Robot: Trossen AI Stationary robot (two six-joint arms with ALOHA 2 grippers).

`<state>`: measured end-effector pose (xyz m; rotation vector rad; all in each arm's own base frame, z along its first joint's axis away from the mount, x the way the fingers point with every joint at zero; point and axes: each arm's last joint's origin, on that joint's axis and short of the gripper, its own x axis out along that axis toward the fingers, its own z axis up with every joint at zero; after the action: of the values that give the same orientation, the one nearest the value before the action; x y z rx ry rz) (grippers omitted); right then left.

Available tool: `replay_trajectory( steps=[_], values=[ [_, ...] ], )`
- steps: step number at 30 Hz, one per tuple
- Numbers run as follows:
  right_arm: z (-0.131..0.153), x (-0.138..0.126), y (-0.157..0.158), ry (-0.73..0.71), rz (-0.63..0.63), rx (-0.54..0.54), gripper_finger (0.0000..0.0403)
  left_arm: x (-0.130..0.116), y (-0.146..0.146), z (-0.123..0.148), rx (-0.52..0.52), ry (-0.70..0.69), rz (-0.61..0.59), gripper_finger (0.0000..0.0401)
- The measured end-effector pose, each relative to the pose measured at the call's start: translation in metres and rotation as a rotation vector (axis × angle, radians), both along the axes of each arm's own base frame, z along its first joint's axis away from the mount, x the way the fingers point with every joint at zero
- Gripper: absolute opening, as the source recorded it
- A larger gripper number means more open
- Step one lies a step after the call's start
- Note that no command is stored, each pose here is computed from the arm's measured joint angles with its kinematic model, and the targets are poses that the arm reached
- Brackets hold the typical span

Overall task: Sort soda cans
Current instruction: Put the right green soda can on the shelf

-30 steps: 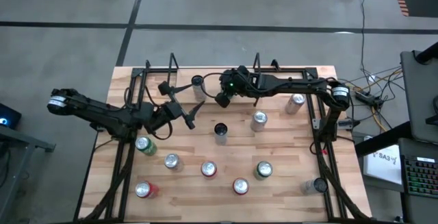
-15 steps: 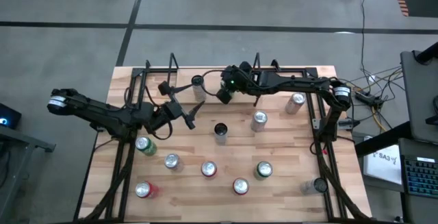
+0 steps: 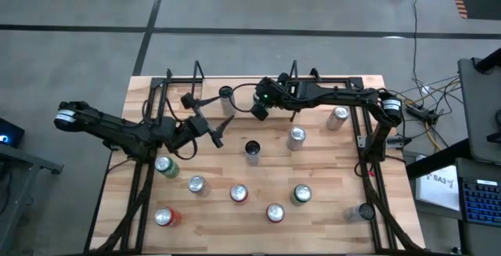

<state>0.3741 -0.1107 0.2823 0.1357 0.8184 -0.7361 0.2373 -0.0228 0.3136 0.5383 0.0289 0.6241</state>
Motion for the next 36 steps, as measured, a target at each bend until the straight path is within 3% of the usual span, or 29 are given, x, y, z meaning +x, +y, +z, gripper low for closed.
replay_trajectory(
  steps=[10, 17, 25, 29, 36],
  values=[
    [0.031, -0.006, 0.005, -0.045, 0.053, -0.002, 0.0009, 0.0, 0.001, 0.0, 0.0, 0.001, 0.002, 0.0322],
    [0.027, -0.013, 0.01, -0.047, 0.225, 0.291, 0.0009, 0.0, 0.002, -0.001, 0.0, 0.004, 0.007, 0.0322],
    [0.0, -0.007, 0.001, 0.035, 0.171, 0.292, 0.0009, 0.001, 0.002, -0.001, 0.0, 0.002, 0.008, 0.0322],
    [-0.011, -0.002, -0.007, 0.074, 0.125, 0.238, 0.0009, 0.001, 0.002, -0.001, 0.0, 0.002, 0.008, 0.0322],
    [-0.011, -0.001, -0.02, 0.055, 0.088, 0.175, 0.0009, 0.001, 0.002, -0.001, 0.0, 0.004, 0.008, 0.0322]
  ],
)
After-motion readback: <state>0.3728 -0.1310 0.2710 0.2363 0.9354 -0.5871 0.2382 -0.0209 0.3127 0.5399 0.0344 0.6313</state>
